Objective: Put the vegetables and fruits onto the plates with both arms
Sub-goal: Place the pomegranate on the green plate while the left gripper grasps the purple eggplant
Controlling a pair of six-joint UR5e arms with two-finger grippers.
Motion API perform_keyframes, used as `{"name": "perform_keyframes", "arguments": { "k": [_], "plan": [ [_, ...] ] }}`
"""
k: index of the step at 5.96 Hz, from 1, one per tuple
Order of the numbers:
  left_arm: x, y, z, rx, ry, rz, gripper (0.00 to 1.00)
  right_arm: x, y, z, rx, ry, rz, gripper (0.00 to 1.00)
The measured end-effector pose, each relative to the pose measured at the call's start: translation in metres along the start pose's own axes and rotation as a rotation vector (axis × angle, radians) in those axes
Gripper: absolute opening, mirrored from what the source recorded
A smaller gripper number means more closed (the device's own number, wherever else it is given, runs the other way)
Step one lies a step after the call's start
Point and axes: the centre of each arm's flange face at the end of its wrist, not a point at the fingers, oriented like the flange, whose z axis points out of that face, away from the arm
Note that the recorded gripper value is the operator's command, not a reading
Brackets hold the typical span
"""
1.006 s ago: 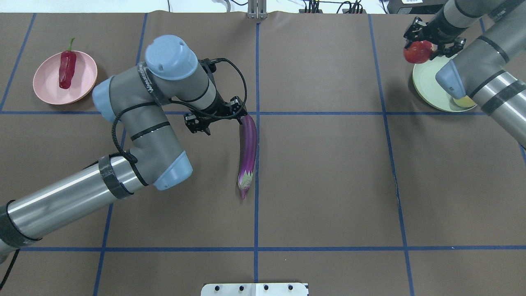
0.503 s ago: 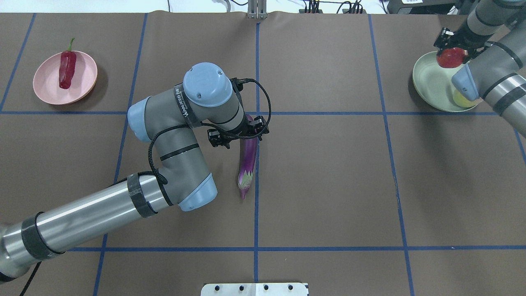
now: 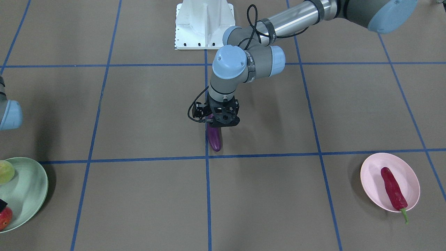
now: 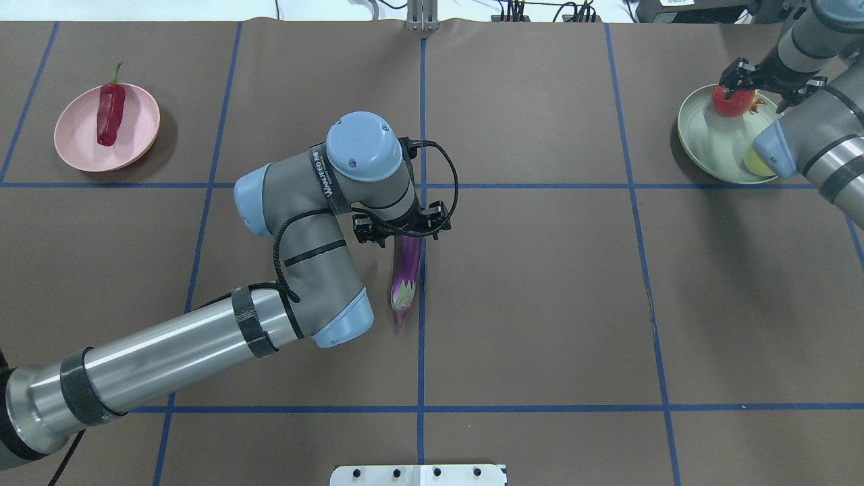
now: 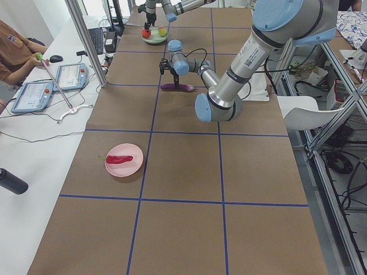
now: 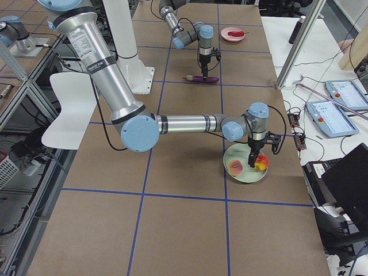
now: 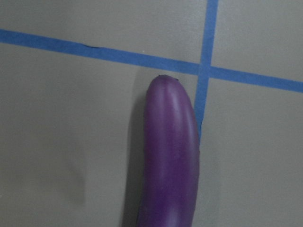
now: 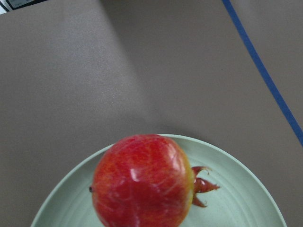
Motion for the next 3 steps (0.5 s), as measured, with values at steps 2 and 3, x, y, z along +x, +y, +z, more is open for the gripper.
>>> {"name": "perform_keyframes", "arguments": {
  "k": [2, 3],
  "plan": [
    [0.007, 0.005, 0.005, -0.029, -0.06, 0.086, 0.61, -0.012, 0.003, -0.019, -0.004, -0.033, -0.018, 1.0],
    [0.01, 0.012, 0.012, -0.038, -0.076, 0.099, 0.56, -0.018, 0.005, -0.034, -0.032, -0.058, -0.015, 1.0]
  ]
}}
